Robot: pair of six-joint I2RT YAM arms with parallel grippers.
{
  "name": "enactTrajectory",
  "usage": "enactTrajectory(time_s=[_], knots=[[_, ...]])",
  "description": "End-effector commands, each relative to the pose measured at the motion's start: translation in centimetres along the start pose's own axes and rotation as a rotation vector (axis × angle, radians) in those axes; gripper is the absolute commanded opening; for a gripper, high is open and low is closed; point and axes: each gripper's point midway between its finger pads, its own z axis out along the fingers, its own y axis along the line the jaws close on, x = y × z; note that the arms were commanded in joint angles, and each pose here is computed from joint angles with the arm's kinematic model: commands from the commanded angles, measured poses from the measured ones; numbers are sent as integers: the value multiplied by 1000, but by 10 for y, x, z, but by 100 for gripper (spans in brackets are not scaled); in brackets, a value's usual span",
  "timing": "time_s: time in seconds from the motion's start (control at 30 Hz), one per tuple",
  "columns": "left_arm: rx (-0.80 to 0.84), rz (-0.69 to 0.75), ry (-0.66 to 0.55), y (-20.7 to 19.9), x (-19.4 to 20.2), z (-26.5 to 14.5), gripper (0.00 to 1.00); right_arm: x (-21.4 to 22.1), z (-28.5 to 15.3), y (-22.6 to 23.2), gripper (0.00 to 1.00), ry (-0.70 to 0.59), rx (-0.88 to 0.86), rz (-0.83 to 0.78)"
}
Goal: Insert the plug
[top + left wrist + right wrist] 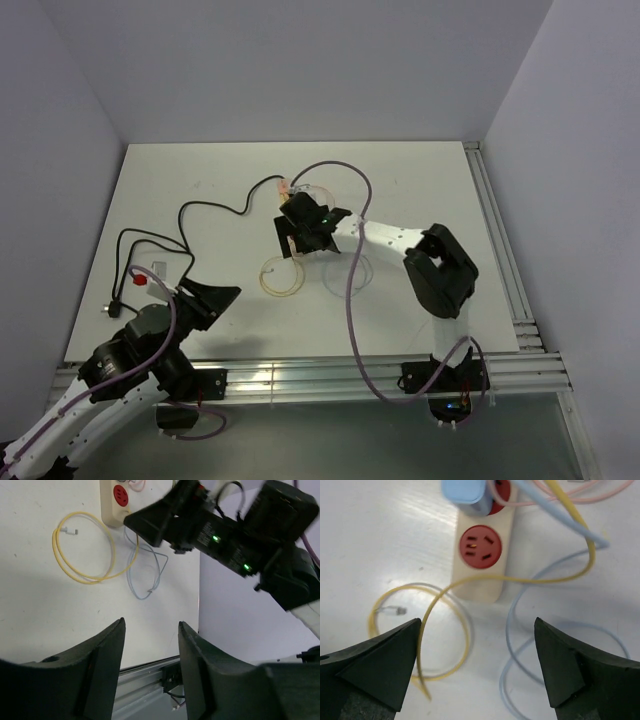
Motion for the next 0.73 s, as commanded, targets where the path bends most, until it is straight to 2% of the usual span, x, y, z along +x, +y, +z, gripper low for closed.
enactTrajectory(time_s=[0.0, 0.07, 0.23, 0.27, 0.33, 0.37, 0.4, 0.47, 0.5, 0.7], knots=[[20, -15, 15, -8, 4, 6, 53, -35, -64, 26, 100, -184, -158, -13], [3, -10, 23, -6, 7, 11, 57, -41, -95, 27, 100, -234, -192, 1], [16, -3, 70, -11, 19, 21, 63, -10, -141, 21, 100, -277, -282, 50], [19, -4, 77, -11, 21, 22, 70, -10, -156, 15, 100, -307, -293, 109], [32, -10, 97, -11, 27, 25, 77, 24, -142, -10, 100, -283, -228, 155], [62, -16, 119, -14, 33, 28, 80, 23, -152, -14, 100, -330, -254, 208], [70, -29, 130, -13, 36, 30, 82, 54, -135, -31, 100, -296, -208, 213], [100, -56, 144, -12, 44, 36, 86, 63, -139, -51, 100, -352, -186, 316], [108, -71, 171, -12, 50, 37, 87, 89, -128, -63, 100, -323, -161, 314], [113, -79, 234, -7, 68, 48, 88, 116, -144, -74, 100, -376, -265, 329]])
